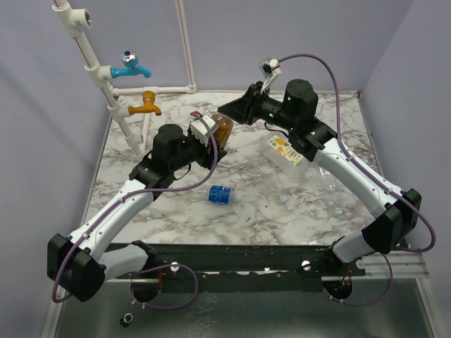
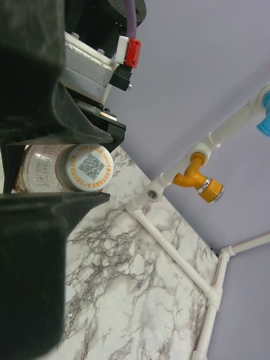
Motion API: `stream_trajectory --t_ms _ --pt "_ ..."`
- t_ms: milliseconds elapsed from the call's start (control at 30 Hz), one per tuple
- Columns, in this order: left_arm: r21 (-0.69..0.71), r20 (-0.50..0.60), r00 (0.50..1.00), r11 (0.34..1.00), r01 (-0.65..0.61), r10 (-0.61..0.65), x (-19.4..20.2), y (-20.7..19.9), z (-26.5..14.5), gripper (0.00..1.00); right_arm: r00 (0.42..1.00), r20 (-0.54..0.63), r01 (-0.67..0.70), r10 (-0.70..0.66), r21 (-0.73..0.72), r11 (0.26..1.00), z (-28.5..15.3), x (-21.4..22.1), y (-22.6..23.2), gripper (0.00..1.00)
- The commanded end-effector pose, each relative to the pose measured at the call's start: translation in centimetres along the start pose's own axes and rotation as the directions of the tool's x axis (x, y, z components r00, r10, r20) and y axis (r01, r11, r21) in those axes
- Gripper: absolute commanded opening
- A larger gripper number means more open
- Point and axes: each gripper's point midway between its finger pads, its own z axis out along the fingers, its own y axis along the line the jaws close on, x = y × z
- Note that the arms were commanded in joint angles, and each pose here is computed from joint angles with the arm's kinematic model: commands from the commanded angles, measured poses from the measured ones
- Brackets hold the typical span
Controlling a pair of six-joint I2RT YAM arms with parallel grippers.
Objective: Unscrew the bottle caps
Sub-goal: Unscrew the bottle cap from the plastic bottle.
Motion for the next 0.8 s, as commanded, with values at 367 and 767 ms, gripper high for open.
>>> stream_trajectory --t_ms 367,767 --pt "0.443 0.078 0.996 0.897 0.004 -0.042 -3.0 -8.4 -3.6 0.0 0.961 0.099 0.271 -0.257 -0.506 0.818 -7.0 -1.7 11.5 0.01" --pt "0.576 0.047 0.996 0.817 0.038 -0.08 -3.4 -11.0 -5.6 0.0 0.961 0.041 0.238 -0.274 -0.629 0.74 -8.5 -0.2 13.2 0.43"
